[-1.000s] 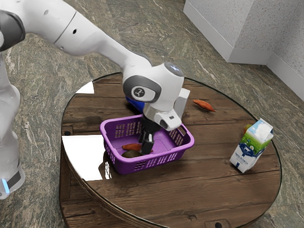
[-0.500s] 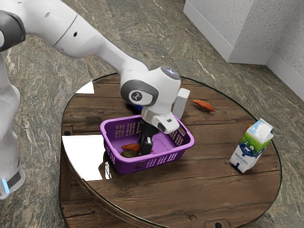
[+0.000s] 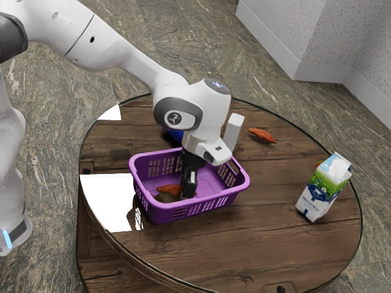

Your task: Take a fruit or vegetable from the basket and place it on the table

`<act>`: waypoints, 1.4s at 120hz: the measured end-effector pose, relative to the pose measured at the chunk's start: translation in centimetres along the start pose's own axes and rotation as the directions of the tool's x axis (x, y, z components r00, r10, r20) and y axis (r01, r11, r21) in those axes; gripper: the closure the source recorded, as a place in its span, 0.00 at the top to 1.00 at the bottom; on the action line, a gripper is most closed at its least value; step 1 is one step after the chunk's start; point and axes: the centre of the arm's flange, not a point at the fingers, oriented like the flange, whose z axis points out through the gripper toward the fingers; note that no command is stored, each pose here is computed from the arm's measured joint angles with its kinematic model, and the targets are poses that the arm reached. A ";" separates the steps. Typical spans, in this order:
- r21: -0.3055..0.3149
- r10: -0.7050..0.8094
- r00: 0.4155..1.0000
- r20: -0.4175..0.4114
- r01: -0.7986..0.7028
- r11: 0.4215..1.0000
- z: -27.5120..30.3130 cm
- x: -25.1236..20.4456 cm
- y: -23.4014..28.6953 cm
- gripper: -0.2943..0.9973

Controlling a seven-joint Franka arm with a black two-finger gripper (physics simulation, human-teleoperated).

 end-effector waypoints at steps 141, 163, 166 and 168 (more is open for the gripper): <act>0.144 -0.051 0.936 -0.347 0.107 0.984 -17.0 12.6 -16.1 0.35; 0.149 0.038 0.918 -0.395 0.023 0.989 -18.0 16.9 -16.1 0.36; 0.149 0.052 0.915 -0.400 0.009 0.989 -18.0 17.5 -16.0 0.36; 0.147 0.061 0.914 -0.402 -0.001 0.989 -17.9 17.9 -15.9 0.36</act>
